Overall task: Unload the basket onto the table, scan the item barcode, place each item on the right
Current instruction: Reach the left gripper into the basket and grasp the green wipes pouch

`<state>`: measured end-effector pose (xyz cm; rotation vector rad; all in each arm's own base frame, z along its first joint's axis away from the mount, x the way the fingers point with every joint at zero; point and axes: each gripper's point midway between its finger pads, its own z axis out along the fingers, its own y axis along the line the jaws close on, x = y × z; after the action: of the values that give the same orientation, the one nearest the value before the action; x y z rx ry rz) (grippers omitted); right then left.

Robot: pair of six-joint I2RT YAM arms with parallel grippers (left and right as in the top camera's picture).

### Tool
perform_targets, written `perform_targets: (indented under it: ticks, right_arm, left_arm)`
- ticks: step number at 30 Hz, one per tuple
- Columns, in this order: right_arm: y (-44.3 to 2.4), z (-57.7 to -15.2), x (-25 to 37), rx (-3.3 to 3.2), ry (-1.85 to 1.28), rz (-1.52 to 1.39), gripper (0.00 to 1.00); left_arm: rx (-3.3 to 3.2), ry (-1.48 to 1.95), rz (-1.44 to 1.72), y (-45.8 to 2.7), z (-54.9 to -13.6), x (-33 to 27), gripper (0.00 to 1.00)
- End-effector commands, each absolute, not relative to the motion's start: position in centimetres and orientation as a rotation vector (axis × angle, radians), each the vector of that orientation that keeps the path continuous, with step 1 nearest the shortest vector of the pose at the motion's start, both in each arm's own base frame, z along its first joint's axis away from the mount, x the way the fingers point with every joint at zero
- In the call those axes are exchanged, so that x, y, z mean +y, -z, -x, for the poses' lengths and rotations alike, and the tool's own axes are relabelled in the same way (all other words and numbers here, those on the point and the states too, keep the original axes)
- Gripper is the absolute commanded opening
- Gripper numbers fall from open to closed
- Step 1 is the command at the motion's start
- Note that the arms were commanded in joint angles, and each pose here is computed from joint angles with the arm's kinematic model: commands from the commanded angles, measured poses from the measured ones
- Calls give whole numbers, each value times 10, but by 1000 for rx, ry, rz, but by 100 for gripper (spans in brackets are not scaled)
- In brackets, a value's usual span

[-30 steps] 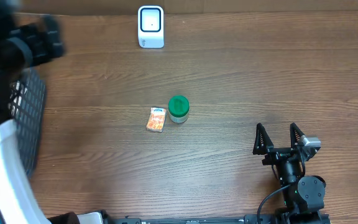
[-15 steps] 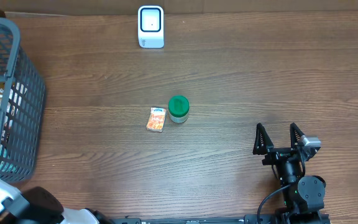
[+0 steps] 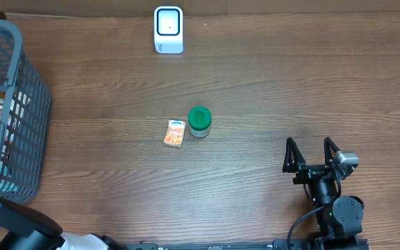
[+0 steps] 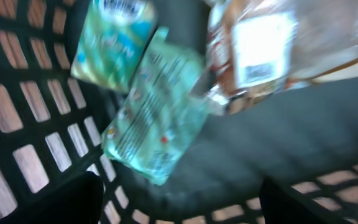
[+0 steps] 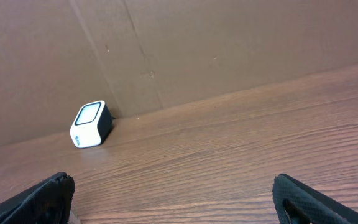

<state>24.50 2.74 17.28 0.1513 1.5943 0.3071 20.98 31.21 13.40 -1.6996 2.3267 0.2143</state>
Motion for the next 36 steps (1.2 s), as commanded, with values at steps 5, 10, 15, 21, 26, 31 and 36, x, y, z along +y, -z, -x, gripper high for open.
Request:
perform_targets:
  ticks: [5,10,15,21,26,31,36]
  right_arm:
    - [-171,-245,28,1592,-299,-137,100]
    - [-171,-245,28,1592,-299,-137,100]
    - [-171,-245,28,1592,-299,-137,100]
    - [-171,-245,28,1592,-299,-137,100]
    - [-171,-245,28,1592,-299,-137,100]
    - [-171,-245,28,1592,-299,-137,100]
    - [-171,-245,28,1592,-299,-137,100]
  left_arm:
    - [2456,-324,1726,-87,-190,317,80]
    - [2568,-215,1618,-59,-204,314,79]
    - [2632,-163,1596,-34,-207,313,73]
    - [2661,-145,1613,-16,-206,312,64]
    - [2678,-100,1620,-7,-207,308,50]
    - [2679,-81,1618,-6,-208,306,11]
    - [2692,-72,1626,-9,-206,304,4]
